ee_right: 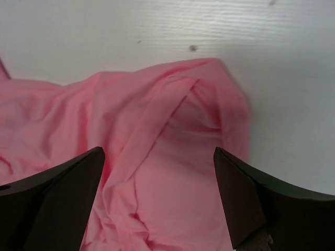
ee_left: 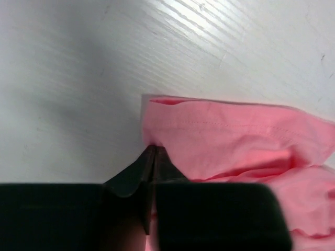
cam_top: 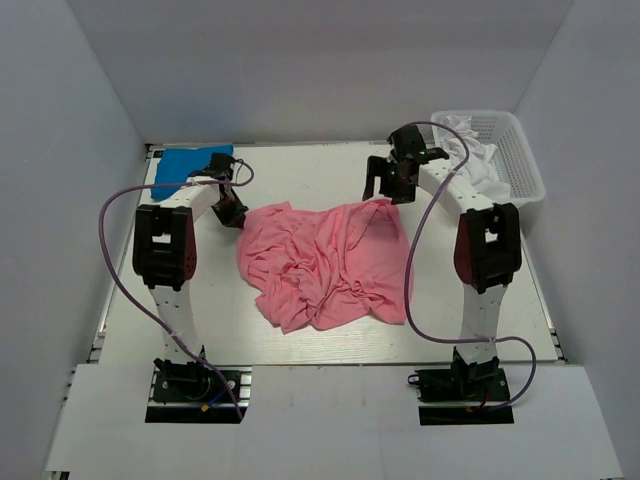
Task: Fold and stack the t-shirts
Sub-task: Flatten out the tshirt
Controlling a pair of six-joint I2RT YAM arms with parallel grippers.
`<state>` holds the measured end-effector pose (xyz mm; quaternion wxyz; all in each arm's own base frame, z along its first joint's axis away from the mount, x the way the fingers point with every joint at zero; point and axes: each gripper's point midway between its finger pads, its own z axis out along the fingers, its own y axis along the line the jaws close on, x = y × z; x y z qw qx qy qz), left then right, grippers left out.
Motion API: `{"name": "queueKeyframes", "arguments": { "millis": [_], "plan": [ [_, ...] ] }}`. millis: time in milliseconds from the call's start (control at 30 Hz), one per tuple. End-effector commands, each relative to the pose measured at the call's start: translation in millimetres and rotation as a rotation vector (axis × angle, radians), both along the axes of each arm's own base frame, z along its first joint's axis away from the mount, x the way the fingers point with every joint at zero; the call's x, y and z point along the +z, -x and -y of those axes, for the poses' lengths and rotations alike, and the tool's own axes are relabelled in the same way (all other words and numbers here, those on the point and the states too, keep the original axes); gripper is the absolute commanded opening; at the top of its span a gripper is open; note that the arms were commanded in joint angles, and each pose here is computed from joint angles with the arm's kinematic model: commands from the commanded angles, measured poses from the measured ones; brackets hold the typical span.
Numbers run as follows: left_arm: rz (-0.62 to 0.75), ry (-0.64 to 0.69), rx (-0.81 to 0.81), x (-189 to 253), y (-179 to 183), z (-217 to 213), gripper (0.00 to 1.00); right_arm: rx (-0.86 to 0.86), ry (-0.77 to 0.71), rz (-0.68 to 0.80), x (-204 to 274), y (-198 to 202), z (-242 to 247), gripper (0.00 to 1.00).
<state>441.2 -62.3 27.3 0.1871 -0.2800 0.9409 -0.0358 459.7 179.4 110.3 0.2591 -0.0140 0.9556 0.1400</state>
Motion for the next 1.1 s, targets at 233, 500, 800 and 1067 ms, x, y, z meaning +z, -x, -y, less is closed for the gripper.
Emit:
{"name": "queueKeyframes", "arguments": {
  "millis": [233,500,800,1067],
  "plan": [
    [0.068,0.028,-0.038,9.4,-7.3,4.8,0.00,0.232,-0.131,-0.159,-17.5,79.6,-67.2,0.86],
    [0.223,-0.008,-0.049,55.3,-21.2,-1.8,0.00,-0.030,0.074,-0.080,-22.1,50.8,-21.3,0.85],
    [0.221,-0.067,-0.054,55.5,-15.2,-12.3,0.00,-0.238,0.192,0.069,4.8,-31.3,14.0,0.91],
    [0.161,-0.061,-0.075,43.8,-22.5,-8.6,0.07,-0.107,0.237,0.099,-23.0,-65.5,14.6,0.91]
  ]
}}
